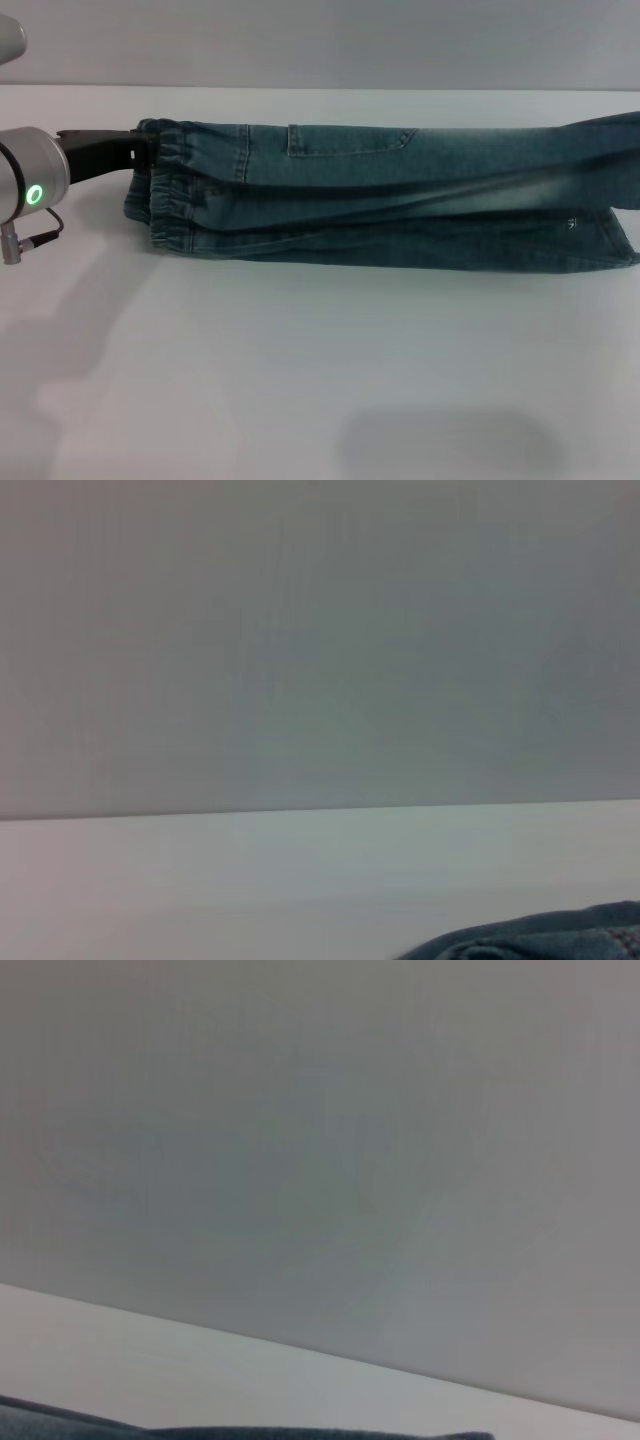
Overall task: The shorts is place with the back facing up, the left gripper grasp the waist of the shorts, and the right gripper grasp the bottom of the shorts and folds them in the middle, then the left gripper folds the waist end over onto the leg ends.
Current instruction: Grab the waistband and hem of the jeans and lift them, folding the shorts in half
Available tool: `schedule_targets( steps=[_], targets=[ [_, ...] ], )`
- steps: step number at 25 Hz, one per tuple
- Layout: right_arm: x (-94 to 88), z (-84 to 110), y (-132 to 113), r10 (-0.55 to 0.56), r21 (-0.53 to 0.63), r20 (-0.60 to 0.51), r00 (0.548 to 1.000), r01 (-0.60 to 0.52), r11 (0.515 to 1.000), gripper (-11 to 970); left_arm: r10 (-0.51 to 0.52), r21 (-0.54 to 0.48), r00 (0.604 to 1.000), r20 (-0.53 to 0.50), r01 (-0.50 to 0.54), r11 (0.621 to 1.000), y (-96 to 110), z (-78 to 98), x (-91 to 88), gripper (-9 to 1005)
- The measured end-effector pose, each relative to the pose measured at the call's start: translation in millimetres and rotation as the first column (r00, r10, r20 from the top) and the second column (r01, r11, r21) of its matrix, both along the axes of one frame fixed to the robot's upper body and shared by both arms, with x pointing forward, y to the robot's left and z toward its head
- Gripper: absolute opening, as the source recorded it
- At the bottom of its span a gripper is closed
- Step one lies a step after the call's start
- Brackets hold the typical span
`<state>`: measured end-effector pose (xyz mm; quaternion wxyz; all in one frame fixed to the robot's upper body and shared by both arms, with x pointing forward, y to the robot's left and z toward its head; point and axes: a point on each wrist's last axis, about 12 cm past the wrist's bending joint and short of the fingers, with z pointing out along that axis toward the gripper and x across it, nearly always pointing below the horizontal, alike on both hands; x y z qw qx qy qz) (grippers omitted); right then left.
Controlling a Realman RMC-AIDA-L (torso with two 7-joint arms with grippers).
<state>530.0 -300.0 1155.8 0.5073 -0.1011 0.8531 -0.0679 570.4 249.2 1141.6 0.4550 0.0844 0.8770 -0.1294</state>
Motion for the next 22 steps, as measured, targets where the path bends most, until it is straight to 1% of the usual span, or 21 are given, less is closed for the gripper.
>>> schedule_targets(
  steps=[5, 8, 12, 13, 18, 20, 22],
  targets=[
    [-6.6, 6.2, -3, -0.013, 0.002, 0.000, 1.000, 0.013, 1.000, 72, 0.002, -0.003, 1.000, -0.005, -0.002, 1.000, 0, -1.2, -1.6, 59],
    [-5.9, 2.4, -4, -0.017, 0.002, -0.009, 1.000, 0.017, 1.000, 86, 0.004, -0.004, 1.000, -0.011, -0.004, 1.000, 1, -3.0, -2.0, 59],
    [-1.1, -7.1, -5, -0.018, 0.002, -0.022, 1.000, 0.018, 1.000, 104, 0.001, -0.006, 1.000, -0.010, -0.001, 1.000, -1, -3.6, -2.4, 59],
    [0.5, -11.1, -7, -0.023, 0.002, -0.007, 1.000, 0.023, 1.000, 108, 0.002, -0.006, 1.000, -0.012, -0.002, 1.000, -1, -5.3, -2.1, 59],
    [6.4, -18.1, -10, -0.028, 0.006, 0.043, 0.999, 0.028, 1.000, 131, 0.004, 0.000, 1.000, -0.014, -0.004, 1.000, -3, -11.8, 3.6, 60],
    [12.2, -18.1, -7, -0.017, 0.008, 0.063, 0.998, 0.017, 1.000, 140, 0.015, 0.004, 1.000, -0.002, -0.015, 1.000, -3, -17.1, 8.2, 60],
    [18.7, -16.7, -2, 0.000, 0.007, 0.080, 0.997, 0.000, 1.000, 149, 0.016, 0.010, 1.000, 0.011, -0.016, 1.000, -4, -18.8, 11.1, 60]
  ],
)
